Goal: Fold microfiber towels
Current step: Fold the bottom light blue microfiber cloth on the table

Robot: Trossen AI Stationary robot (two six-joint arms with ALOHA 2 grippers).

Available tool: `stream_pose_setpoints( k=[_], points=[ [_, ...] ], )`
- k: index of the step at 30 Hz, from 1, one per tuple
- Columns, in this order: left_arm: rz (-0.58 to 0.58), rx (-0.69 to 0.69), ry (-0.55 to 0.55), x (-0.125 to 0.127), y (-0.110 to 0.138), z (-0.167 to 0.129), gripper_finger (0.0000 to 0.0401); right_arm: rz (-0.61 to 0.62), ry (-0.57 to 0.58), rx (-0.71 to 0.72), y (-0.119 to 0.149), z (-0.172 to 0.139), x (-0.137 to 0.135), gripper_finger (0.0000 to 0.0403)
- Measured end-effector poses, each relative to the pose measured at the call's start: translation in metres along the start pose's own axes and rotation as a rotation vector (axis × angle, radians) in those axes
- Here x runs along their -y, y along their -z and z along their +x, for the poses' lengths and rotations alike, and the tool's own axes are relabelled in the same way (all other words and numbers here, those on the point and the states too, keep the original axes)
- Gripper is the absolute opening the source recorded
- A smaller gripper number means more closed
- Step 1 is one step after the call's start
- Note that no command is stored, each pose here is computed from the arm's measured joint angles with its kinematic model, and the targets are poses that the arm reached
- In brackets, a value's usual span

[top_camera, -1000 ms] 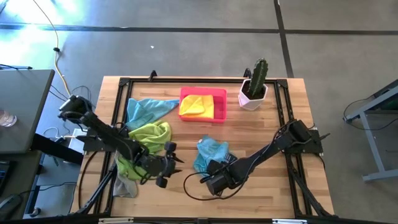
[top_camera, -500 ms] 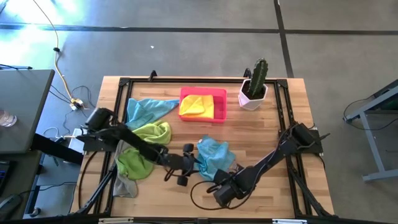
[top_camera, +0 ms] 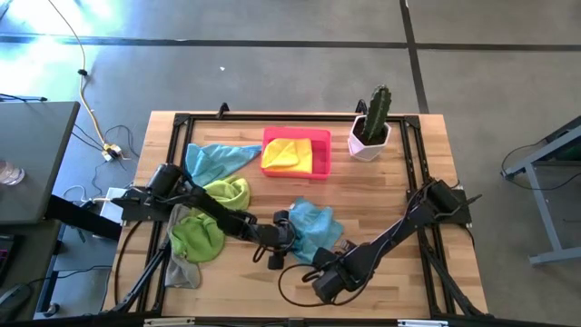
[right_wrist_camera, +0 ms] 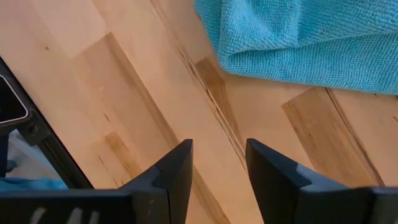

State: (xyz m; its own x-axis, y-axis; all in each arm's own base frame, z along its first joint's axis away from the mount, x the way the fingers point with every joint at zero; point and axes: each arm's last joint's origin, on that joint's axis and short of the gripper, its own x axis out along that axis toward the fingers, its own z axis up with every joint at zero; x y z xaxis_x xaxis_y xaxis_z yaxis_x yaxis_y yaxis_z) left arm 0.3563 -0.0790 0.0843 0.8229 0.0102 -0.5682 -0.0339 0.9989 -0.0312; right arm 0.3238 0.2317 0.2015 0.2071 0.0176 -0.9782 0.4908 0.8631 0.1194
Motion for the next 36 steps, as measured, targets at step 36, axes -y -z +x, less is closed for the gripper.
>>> stream_pose_setpoints(
  k=[36],
  points=[
    [0.222, -0.071, 0.236, 0.029, -0.039, -0.070, 0.0001, -0.548, 0.123, 0.464, -0.053, -0.002, 0.000, 0.0140]
  ],
)
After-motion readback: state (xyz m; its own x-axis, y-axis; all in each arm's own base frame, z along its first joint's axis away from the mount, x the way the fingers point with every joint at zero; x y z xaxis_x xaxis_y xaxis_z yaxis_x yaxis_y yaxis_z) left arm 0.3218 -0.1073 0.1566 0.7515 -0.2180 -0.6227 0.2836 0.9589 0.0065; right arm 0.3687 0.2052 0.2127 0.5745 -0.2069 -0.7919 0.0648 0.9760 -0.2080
